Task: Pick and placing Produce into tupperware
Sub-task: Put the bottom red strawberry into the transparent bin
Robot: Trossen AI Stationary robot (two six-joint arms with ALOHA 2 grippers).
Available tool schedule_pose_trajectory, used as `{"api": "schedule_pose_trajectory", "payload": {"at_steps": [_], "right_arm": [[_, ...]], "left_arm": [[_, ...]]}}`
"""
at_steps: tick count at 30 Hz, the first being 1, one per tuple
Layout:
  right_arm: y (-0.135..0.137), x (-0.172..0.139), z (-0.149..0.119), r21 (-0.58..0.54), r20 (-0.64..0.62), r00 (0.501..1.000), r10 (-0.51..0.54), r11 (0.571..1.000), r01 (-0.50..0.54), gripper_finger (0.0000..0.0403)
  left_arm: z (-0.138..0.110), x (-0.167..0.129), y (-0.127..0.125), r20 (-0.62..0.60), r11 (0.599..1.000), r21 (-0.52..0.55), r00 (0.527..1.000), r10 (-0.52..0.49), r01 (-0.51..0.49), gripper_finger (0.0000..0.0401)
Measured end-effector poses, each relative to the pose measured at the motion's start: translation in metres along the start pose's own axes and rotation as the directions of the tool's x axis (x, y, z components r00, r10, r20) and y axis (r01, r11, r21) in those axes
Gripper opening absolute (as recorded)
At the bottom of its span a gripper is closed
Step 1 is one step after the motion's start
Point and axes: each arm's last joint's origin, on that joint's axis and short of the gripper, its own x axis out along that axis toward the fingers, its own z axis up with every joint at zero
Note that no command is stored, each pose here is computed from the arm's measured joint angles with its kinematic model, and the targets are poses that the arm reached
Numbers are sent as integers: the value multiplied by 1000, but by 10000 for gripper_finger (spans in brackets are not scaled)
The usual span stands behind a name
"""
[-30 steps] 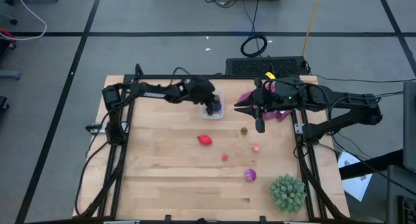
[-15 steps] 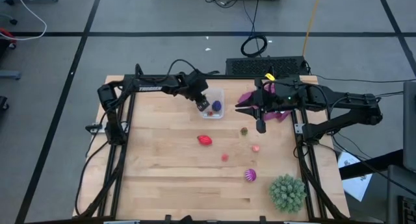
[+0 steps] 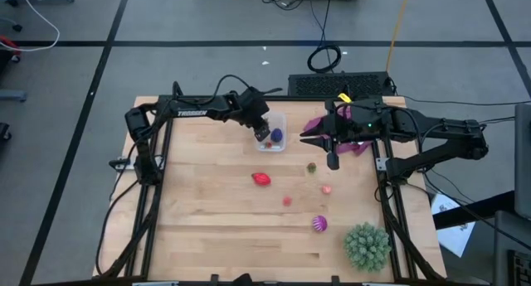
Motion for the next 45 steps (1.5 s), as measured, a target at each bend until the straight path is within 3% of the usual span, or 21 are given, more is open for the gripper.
{"api": "schedule_pose_trajectory", "payload": {"at_steps": [18,26,32,45], "right_arm": [[0,0,0,14,0,1000,0,1000,0,57],[0,0,0,14,-1,1000,0,1000,0,57],[0,0,-1,13,-6,1000,1,1000,0,57],[0,0,-1,10,-7,1000,1,1000,-1,57]], "left_arm": [[13,2,-3,66,999,13,997,-49,49,161],[21,7,-7,4,999,39,1000,-25,25,161],[8,18,-6,-98,999,32,995,10,-6,161],[8,27,-10,-79,997,74,997,7,-1,161]]}}
